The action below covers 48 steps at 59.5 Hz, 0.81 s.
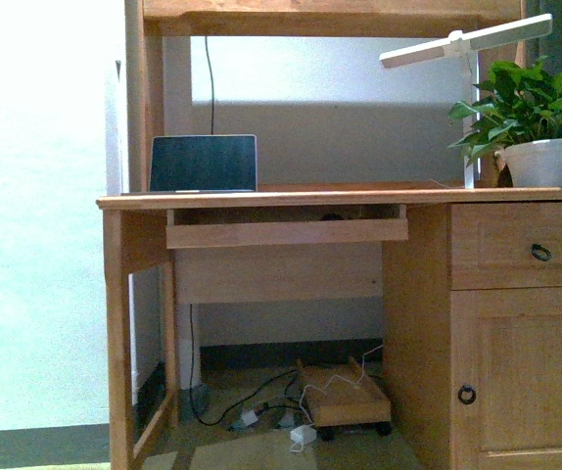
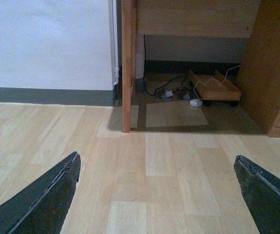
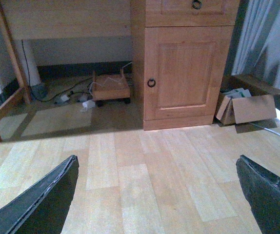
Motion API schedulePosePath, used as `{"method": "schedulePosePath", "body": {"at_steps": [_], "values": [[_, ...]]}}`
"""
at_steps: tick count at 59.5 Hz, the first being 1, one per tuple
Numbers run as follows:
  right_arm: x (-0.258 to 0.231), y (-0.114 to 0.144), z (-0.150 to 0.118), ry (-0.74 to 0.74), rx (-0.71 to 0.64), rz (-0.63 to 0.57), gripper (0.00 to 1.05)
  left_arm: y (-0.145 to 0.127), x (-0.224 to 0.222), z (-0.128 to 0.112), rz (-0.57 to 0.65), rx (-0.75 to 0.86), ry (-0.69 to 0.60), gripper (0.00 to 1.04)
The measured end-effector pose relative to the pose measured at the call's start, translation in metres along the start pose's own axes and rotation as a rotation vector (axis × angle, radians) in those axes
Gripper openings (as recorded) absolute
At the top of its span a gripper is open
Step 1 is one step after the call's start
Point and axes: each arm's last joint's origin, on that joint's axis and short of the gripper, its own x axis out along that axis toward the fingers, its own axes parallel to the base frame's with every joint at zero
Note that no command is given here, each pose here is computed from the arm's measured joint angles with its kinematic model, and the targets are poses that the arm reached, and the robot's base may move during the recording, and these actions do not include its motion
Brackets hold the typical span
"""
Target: Place mouse
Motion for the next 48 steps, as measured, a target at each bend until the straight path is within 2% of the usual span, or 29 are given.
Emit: {"method": "schedulePosePath", "body": {"at_steps": [48], "values": [[0.0000, 0.0000, 0.0000, 0.000, 0.000, 0.000, 0.97, 0.0000, 0.0000, 0.0000, 0.000, 0.000, 0.000, 0.97]]}}
